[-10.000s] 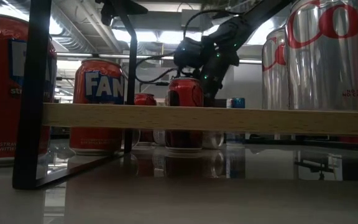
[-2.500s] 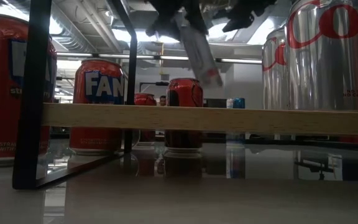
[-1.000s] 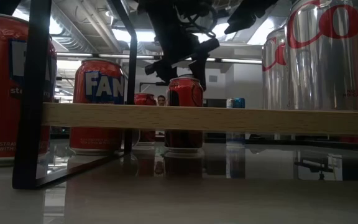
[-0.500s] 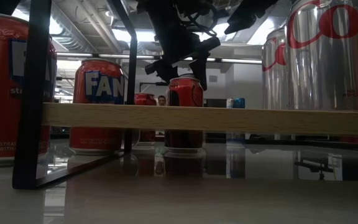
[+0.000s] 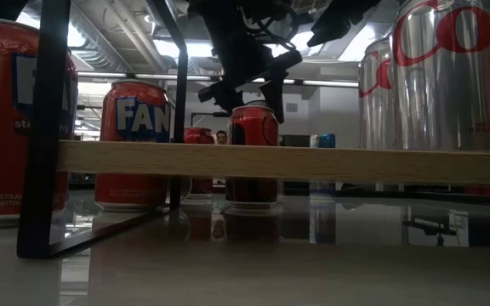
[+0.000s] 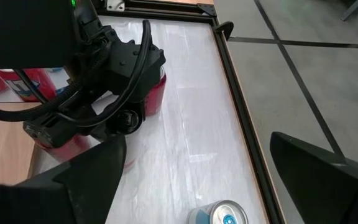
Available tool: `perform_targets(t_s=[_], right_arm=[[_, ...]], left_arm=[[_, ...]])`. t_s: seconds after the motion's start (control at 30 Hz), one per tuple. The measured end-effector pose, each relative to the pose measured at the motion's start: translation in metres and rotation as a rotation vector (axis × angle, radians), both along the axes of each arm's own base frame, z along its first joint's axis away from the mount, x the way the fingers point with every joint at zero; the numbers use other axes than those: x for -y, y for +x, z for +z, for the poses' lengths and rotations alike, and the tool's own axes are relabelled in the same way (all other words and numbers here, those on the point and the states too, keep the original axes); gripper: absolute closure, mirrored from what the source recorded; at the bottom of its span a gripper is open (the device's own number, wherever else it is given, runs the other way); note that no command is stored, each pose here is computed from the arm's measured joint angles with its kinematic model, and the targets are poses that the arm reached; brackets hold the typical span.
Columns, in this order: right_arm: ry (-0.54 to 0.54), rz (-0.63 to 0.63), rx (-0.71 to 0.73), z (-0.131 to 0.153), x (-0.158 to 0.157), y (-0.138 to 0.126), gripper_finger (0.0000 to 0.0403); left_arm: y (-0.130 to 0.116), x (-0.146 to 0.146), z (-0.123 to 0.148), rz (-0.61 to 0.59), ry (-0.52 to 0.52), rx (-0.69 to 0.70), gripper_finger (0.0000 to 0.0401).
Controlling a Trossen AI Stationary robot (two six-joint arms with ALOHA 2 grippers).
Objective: Place canned beverage on shelf
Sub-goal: Adjust the black soda can
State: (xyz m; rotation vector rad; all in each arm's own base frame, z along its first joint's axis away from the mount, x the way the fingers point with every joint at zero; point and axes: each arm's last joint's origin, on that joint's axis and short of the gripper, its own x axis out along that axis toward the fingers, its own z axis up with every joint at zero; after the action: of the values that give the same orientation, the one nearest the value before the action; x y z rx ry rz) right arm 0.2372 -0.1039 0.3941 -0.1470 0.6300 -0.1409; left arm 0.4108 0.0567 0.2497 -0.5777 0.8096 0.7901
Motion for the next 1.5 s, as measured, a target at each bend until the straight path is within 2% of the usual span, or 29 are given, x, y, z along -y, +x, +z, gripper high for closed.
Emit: perform_targets(t_s=[0.57, 0.87, 1.0, 1.4, 1.5], right_arm=[[0.001, 0.0, -0.002, 0.0, 0.0, 0.0, 0.0017], [0.002, 0.001, -0.005, 0.0, 0.0, 0.0, 0.0017], [0.011, 0.001, -0.024, -0.002, -0.001, -0.001, 0.0017], [0.028, 0.001, -0.062, -0.005, -0.002, -0.003, 0.0017], [0.034, 0.001, -0.074, -0.006, -0.002, -0.004, 0.0017]], left_arm=[[0.001, 0.001, 0.0, -0.004, 0.01, 0.005, 0.0127], [0.002, 0.001, 0.002, -0.004, 0.012, 0.023, 0.0065], [0.002, 0.001, 0.002, -0.007, 0.009, 0.025, 0.0052], [-0.009, 0.005, 0.029, -0.063, 0.033, 0.067, 0.0051], [-0.012, 0.006, 0.033, -0.124, 0.027, 0.063, 0.0051]])
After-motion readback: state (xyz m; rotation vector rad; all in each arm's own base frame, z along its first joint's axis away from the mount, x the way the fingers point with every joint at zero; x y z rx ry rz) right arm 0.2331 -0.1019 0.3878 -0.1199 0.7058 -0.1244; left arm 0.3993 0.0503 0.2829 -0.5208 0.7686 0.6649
